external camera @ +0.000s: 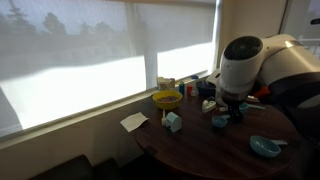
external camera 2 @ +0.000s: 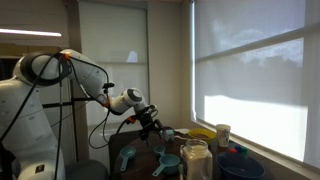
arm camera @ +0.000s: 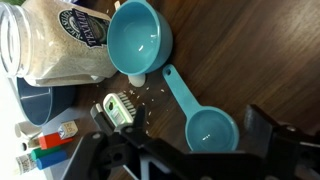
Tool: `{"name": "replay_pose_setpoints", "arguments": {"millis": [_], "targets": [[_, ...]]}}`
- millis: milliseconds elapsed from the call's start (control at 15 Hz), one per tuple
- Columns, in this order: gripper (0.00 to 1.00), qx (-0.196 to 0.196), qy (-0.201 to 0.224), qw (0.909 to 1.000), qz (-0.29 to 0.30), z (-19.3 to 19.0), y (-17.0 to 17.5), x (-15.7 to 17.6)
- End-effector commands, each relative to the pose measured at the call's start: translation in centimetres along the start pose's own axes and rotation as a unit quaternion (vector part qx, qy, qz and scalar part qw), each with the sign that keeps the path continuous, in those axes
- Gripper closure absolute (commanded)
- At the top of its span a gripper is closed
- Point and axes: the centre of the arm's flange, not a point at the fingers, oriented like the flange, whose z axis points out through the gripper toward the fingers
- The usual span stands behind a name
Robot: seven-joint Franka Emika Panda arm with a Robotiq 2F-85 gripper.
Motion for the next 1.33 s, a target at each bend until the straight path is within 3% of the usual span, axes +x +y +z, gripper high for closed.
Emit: {"name": "replay_pose_setpoints", "arguments": {"millis": [0, 200, 467, 733, 1133, 1267], "targets": [[0.00, 0.082, 0.034, 0.9959, 0.019, -3.3, 3.7, -2.6], [0.00, 0.153, 0.061, 0.9848, 0.055, -4.2, 6.8, -4.6], [0.00, 0.244, 0.089, 0.9595, 0.109, -3.0, 10.5, -7.2], [0.00, 0.336, 0.117, 0.9223, 0.152, -0.6, 12.9, -9.7], [0.00, 0.432, 0.147, 0.8532, 0.253, -0.8, 14.5, -12.8], [0.00, 0.434, 0.148, 0.8448, 0.276, -1.3, 15.0, -13.7]]}}
